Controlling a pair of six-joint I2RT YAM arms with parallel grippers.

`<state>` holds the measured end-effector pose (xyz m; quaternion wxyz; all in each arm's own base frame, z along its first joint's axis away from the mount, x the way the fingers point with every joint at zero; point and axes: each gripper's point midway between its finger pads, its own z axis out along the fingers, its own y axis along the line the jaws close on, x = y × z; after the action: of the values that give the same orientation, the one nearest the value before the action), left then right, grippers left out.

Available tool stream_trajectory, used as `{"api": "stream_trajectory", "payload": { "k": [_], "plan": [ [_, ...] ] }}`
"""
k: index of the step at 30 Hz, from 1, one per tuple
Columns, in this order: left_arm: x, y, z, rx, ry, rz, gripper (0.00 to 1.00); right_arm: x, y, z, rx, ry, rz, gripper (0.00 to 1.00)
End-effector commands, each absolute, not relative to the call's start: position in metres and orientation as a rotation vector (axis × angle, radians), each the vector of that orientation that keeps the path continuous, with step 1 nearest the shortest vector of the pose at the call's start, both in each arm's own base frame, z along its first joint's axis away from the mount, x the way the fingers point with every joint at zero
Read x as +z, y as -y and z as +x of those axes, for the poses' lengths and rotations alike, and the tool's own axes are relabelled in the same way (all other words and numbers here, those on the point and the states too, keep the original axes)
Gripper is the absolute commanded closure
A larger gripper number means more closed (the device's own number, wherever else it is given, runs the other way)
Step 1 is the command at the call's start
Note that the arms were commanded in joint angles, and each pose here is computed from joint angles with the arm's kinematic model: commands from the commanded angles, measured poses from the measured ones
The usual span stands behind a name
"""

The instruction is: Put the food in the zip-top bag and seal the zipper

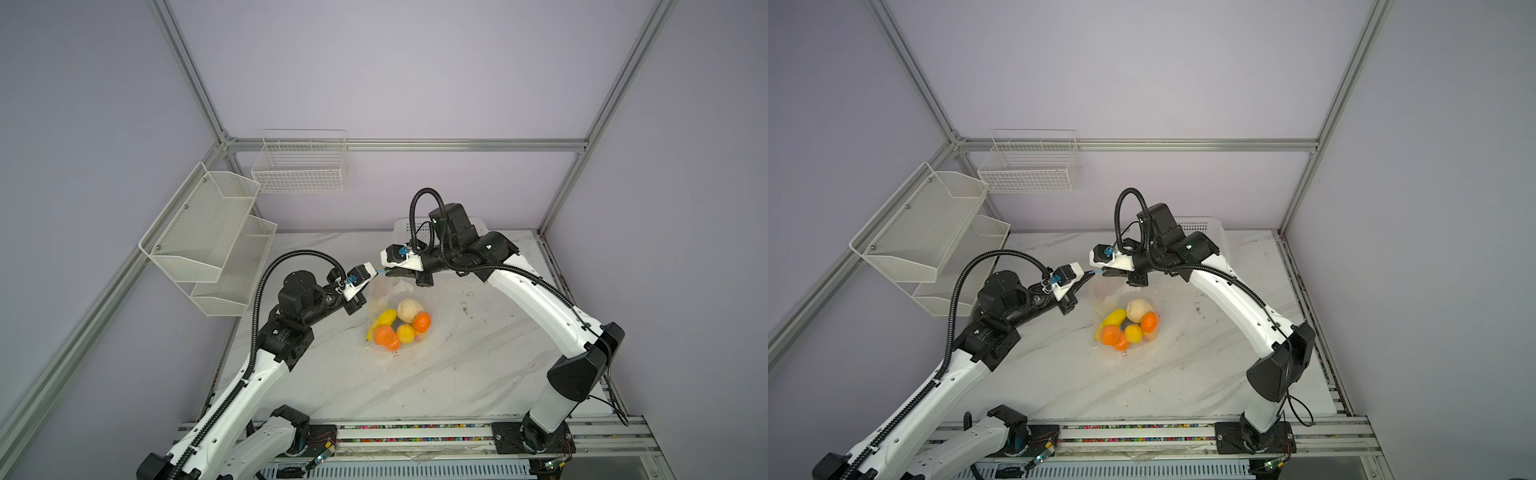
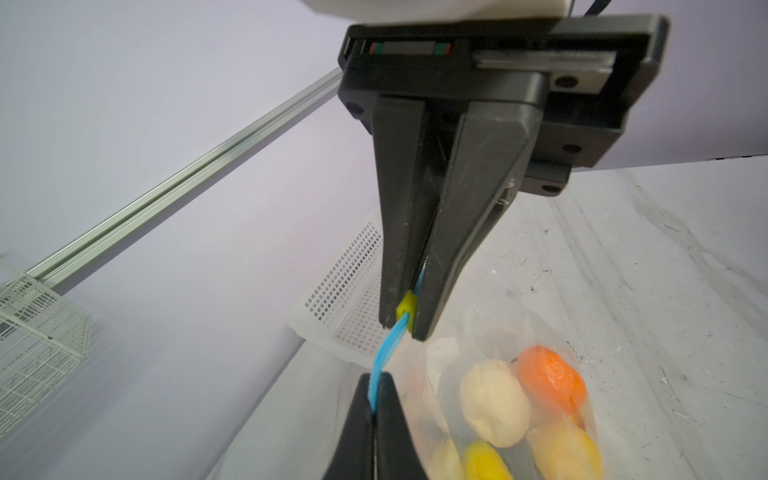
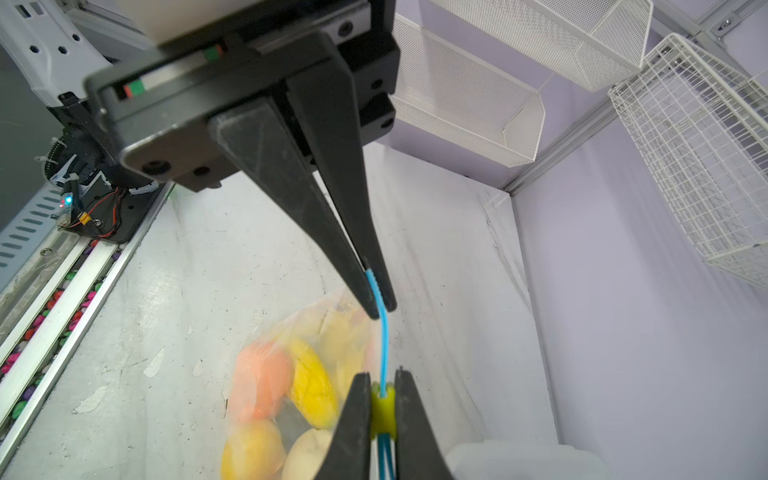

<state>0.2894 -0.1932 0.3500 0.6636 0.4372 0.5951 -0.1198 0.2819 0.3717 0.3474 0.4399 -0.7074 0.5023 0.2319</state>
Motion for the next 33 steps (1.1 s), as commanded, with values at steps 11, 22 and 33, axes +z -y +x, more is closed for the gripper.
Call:
{"api": "stream_trajectory", "payload": {
  "k": [11,22,33],
  "plan": [
    [0.366,0.16,0.3,-0.155,-1.339,0.815,1.0,0.336,-0.364,0.291,0.529,-1.32,-1.768,0.91],
    [0.357,0.142,0.303,-0.119,-1.382,0.71,1.0,0.335,-0.36,0.301,0.513,-1.341,-1.752,0.92],
    [0.353,0.15,0.29,-0.178,-1.359,0.773,0.99,0.339,-0.36,0.301,0.537,-1.325,-1.755,0.92]
  ]
}}
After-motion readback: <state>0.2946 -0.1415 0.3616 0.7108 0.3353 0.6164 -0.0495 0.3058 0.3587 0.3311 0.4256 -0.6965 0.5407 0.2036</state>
